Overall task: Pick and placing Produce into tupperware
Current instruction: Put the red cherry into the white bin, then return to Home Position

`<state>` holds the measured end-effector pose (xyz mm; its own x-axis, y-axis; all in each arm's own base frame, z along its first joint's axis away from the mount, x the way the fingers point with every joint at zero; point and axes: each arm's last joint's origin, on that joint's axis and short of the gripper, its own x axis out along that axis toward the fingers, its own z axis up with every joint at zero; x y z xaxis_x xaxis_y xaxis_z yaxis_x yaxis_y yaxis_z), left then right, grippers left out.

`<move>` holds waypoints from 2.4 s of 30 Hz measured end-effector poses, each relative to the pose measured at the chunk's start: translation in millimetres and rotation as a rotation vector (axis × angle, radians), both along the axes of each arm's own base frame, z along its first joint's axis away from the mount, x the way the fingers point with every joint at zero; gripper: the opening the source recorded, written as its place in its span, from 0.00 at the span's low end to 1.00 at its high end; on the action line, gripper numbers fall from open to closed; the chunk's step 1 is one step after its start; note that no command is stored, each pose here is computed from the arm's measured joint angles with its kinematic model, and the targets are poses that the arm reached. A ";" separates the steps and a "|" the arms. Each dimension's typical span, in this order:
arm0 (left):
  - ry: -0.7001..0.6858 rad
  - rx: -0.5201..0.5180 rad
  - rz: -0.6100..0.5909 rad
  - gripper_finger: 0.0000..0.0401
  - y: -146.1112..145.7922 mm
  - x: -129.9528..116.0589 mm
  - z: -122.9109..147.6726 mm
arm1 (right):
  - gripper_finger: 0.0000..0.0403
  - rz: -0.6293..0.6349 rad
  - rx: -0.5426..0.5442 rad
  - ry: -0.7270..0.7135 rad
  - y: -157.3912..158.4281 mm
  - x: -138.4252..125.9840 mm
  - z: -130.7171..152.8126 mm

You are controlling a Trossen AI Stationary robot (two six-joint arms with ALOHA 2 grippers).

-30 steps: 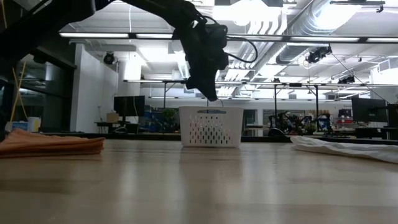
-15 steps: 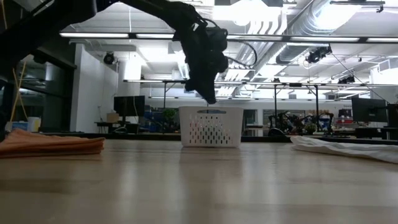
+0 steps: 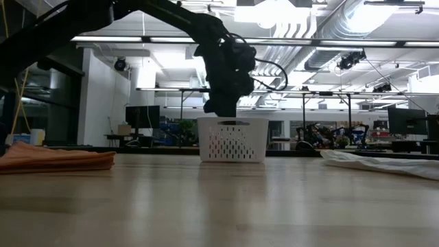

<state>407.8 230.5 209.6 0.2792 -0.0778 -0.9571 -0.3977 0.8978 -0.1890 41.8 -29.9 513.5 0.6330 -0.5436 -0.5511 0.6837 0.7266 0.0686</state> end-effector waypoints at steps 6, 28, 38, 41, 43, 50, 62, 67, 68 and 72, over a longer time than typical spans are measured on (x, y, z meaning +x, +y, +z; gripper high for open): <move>0.012 -0.009 0.001 0.16 -1.4 3.6 -8.3 | 0.39 0.000 0.000 0.000 0.0 0.0 0.0; 0.029 -0.019 -0.004 0.17 -6.8 9.2 -17.8 | 0.39 0.005 -0.006 0.005 0.0 0.0 0.0; 0.024 -0.025 -0.007 0.40 -8.3 10.1 -17.6 | 0.39 0.011 -0.012 0.010 0.0 0.0 0.0; 0.027 -0.031 0.006 0.44 -7.6 9.4 -17.4 | 0.39 0.011 -0.012 0.010 0.1 -0.1 0.0; 0.034 -0.039 0.028 0.46 -7.6 8.8 -17.5 | 0.39 0.011 -0.012 0.010 0.0 0.0 0.0; 0.086 -0.070 0.045 0.48 -10.2 4.0 -18.0 | 0.39 0.014 -0.015 0.013 0.0 0.0 0.0; -0.118 -0.007 -0.017 0.33 -6.3 13.3 56.3 | 0.39 0.016 -0.016 0.013 0.2 -0.2 0.0; -0.219 0.051 -0.001 0.22 -5.6 2.2 87.4 | 0.39 0.024 -0.012 0.010 0.5 -0.2 0.0; -0.221 0.055 0.006 0.18 -4.1 -3.0 93.4 | 0.39 0.024 -0.012 0.010 0.5 -0.2 0.0; -0.248 0.079 0.013 0.04 -4.2 -14.1 111.8 | 0.39 0.025 -0.012 0.010 0.5 -0.1 0.0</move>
